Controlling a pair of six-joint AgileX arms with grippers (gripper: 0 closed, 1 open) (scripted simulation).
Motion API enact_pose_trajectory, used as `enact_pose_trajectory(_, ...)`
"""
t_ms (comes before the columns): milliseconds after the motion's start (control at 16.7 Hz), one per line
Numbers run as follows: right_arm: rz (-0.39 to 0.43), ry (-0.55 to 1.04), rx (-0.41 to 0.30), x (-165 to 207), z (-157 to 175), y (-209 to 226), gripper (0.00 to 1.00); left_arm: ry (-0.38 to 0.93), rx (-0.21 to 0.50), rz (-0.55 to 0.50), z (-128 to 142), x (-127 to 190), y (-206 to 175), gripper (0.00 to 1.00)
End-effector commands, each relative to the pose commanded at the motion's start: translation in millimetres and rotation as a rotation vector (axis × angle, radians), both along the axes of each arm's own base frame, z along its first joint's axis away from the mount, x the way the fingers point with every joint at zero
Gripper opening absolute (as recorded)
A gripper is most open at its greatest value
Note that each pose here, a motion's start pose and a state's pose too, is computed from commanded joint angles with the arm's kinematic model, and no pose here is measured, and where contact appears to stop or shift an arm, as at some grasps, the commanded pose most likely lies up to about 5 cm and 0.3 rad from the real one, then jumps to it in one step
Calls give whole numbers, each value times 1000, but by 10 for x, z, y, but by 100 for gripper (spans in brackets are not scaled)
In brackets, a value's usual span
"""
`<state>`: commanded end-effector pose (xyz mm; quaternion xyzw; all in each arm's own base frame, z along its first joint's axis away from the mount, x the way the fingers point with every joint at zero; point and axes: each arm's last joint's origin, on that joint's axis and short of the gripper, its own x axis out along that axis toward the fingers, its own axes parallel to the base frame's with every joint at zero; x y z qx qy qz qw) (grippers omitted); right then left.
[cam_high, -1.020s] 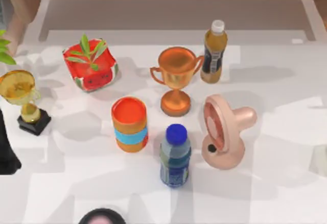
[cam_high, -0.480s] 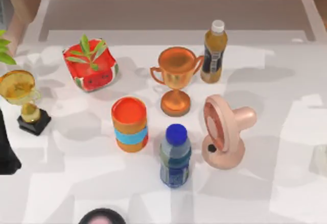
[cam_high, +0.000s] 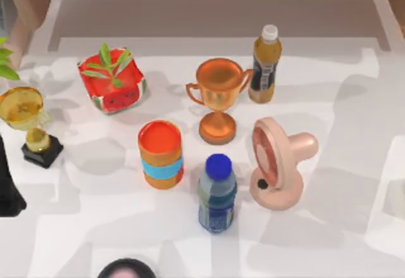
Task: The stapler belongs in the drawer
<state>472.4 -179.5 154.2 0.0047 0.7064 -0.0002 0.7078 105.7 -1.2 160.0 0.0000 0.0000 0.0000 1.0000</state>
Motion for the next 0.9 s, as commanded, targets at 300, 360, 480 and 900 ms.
enact_pose_trajectory(300, 0, 0, 0, 0, 0, 0, 15, 0, 0, 0, 0, 0, 0, 100)
enact_pose_trajectory(360, 0, 0, 0, 0, 0, 0, 23, 0, 0, 0, 0, 0, 0, 100)
enact_pose_trajectory(480, 0, 0, 0, 0, 0, 0, 38, 0, 0, 0, 0, 0, 0, 100)
enact_pose_trajectory(900, 0, 0, 0, 0, 0, 0, 90, 0, 0, 0, 0, 0, 0, 100)
